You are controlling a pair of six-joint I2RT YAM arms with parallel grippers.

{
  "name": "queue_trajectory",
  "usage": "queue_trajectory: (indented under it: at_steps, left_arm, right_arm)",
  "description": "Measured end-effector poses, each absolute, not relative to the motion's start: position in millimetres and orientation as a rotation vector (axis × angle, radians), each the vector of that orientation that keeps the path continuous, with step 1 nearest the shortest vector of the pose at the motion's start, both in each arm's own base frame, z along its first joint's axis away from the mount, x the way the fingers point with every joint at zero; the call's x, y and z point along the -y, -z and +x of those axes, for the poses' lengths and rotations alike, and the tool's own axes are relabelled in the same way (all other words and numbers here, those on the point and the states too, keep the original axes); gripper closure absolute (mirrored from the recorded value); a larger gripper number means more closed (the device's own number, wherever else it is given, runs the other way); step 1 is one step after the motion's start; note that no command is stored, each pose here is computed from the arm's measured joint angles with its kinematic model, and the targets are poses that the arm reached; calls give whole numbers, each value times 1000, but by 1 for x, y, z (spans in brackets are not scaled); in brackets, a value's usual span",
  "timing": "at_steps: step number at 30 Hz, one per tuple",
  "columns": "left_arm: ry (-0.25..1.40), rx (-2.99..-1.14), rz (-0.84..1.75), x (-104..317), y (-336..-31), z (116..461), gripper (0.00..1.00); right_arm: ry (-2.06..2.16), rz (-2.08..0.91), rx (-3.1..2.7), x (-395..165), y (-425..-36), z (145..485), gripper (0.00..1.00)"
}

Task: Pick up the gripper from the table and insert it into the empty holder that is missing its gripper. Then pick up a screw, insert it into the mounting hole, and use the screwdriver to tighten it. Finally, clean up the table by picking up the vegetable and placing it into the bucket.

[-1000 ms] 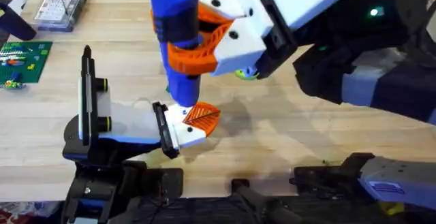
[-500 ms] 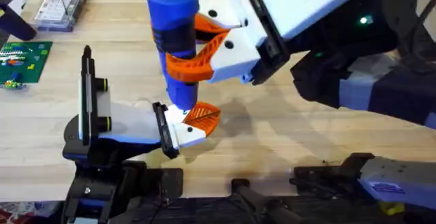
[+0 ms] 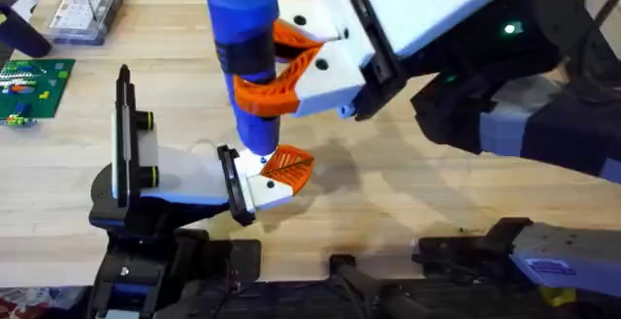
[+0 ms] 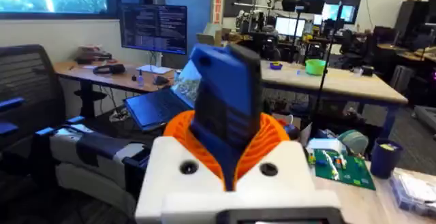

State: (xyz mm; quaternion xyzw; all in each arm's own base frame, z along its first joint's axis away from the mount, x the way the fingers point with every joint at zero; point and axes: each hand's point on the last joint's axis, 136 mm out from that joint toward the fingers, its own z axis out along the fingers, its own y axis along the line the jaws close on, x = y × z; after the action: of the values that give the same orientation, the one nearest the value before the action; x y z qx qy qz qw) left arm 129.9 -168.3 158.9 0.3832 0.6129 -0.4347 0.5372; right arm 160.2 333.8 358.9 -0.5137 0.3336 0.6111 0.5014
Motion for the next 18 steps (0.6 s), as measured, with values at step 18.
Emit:
queue_trajectory:
  at_steps: [18]
  left_arm:
    - [1034, -1459, 912, 168, -159, 130, 989]
  right_arm:
    - [-1488, -1244, -815, -338, -355, 159, 975]
